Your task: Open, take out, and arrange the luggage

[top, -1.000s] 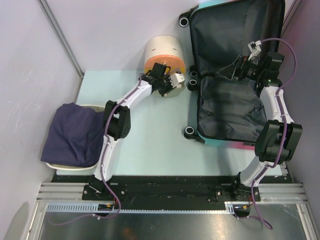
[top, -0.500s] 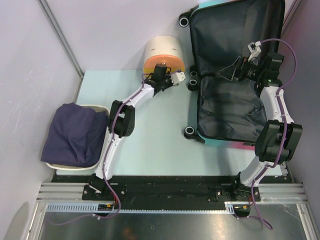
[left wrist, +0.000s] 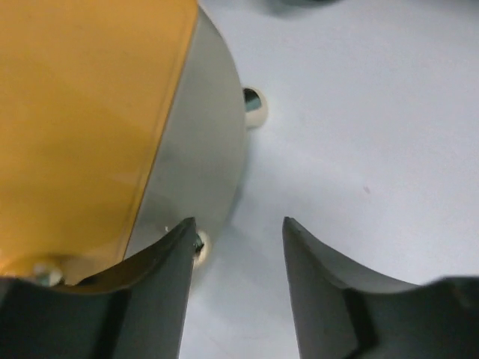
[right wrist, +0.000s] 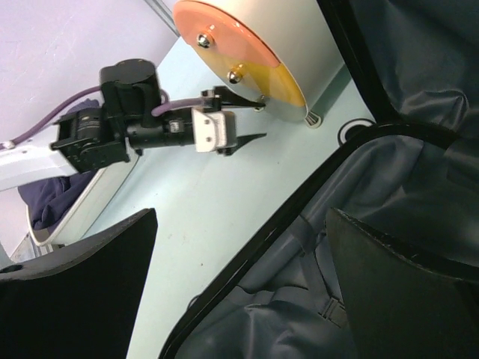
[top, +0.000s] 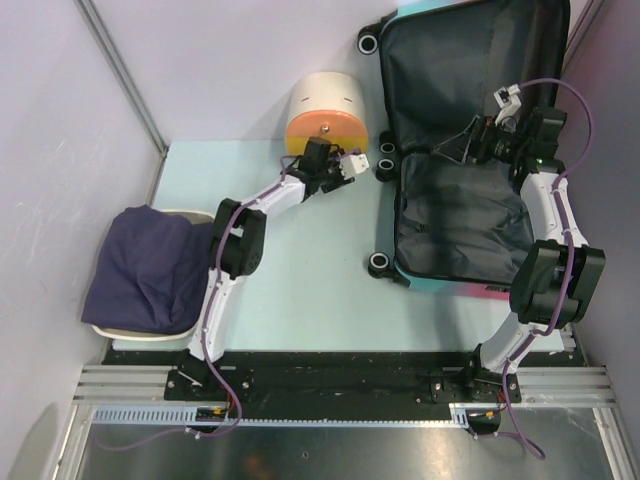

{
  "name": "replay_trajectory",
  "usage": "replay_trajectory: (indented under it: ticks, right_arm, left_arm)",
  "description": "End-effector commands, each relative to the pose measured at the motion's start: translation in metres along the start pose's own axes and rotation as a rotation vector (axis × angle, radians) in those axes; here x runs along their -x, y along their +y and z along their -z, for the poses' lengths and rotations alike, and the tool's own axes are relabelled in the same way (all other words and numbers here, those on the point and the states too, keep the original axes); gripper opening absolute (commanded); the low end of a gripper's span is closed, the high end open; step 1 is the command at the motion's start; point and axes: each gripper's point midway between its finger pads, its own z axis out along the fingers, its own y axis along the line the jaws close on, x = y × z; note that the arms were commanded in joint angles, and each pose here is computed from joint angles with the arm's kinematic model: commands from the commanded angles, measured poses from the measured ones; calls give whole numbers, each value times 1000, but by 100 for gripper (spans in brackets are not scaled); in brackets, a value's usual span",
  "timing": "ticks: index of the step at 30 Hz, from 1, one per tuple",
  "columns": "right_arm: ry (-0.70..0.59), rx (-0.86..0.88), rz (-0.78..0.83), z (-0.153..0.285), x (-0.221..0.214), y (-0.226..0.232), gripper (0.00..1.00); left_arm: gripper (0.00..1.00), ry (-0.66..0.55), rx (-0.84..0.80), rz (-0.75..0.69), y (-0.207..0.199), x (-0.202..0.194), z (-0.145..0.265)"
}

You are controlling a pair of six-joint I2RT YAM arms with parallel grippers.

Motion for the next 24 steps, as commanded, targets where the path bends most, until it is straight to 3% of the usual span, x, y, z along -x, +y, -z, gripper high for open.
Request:
replay_trajectory:
  ticks: [1,4,5,9,16,18,22,24]
  right_arm:
    - [-12,-24,78,7,16,4,100]
    - [-12,-34,111,10,18,3,100]
    - [-10,-32,120,10,19,4,100]
    - [-25,-49,151,11,25,1,100]
    - [-12,-129,123,2,8,-16,100]
    - [32,-184,122,-4,-5,-21,100]
    - [143,-239,140,-11,-36,-24,100]
    - [193,-237,117,-13,-52,-18,100]
  left_arm:
    - [63,-117,127,-37,53,57,80]
    - [86,-145,125,7,50,75,115]
    - [100,-140,115,25,47,78,124]
    - [100,-68,119,91,50,85,161]
    - [100,79,145,339,53,79,224]
    - [100,67,108,403,51,78,244]
    - [100,24,-91,704,29,68,267]
    - [100,31,-56,751,38,56,280]
